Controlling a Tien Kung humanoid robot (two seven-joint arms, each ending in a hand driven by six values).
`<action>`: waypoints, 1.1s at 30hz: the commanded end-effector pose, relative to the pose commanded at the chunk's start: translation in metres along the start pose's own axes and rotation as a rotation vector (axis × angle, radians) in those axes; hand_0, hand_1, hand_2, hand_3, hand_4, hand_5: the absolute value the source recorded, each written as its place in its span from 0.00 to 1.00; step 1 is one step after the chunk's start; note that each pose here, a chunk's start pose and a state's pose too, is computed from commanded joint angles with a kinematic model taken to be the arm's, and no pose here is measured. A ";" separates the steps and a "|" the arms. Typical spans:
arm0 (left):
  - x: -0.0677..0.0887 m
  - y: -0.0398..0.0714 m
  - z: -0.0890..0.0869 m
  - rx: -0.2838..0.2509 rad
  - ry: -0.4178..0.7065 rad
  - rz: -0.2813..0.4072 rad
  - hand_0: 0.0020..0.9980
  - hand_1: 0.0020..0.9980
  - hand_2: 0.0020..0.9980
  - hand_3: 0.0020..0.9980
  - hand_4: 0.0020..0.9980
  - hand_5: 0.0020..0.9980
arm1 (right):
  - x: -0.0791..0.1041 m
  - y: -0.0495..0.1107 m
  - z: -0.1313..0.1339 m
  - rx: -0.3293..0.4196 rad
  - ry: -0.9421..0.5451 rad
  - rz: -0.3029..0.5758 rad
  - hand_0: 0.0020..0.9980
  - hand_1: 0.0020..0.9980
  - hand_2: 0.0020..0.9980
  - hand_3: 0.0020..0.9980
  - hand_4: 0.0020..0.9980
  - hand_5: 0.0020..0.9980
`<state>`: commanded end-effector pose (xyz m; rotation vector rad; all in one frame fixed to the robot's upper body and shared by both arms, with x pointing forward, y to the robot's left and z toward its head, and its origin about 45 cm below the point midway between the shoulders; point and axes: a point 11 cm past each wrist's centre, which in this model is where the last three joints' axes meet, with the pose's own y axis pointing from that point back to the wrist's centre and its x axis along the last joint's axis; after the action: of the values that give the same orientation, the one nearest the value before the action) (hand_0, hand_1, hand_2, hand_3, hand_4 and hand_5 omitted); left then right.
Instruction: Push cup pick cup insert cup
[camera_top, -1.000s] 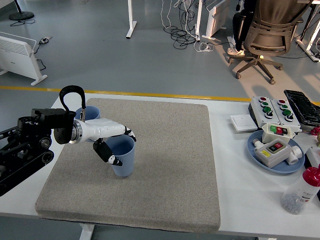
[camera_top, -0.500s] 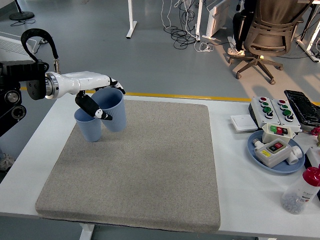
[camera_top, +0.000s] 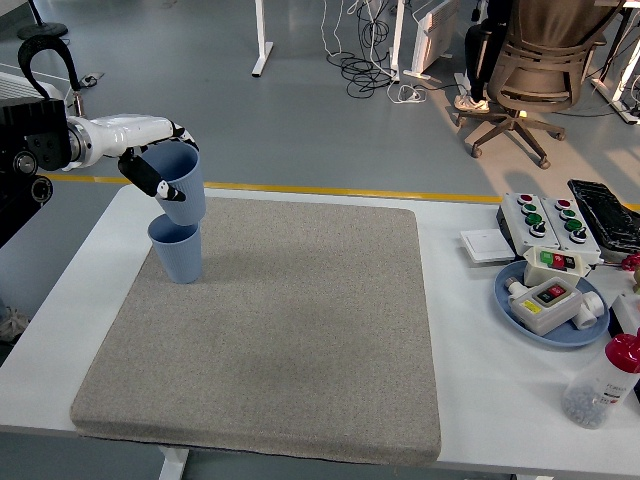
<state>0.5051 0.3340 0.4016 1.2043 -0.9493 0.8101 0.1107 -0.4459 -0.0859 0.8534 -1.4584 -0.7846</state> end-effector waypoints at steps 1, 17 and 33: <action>-0.001 -0.001 -0.004 0.010 0.005 -0.005 0.49 0.56 0.65 0.50 0.64 0.15 | 0.000 0.000 -0.001 0.001 0.000 0.001 0.67 0.62 0.63 0.59 0.14 0.49; -0.017 -0.012 -0.017 0.040 0.036 -0.030 0.47 0.56 0.65 0.50 0.64 0.17 | 0.001 0.001 -0.007 0.014 0.001 0.003 0.67 0.62 0.63 0.59 0.14 0.49; -0.036 -0.020 -0.028 0.059 0.047 -0.039 0.46 0.57 0.68 0.52 0.64 0.18 | 0.001 0.001 -0.006 0.014 0.002 0.003 0.67 0.62 0.63 0.59 0.15 0.49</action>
<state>0.5136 0.3573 0.3581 1.2462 -0.8665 0.8371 0.1170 -0.4459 -0.0843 0.8623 -1.4641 -0.7719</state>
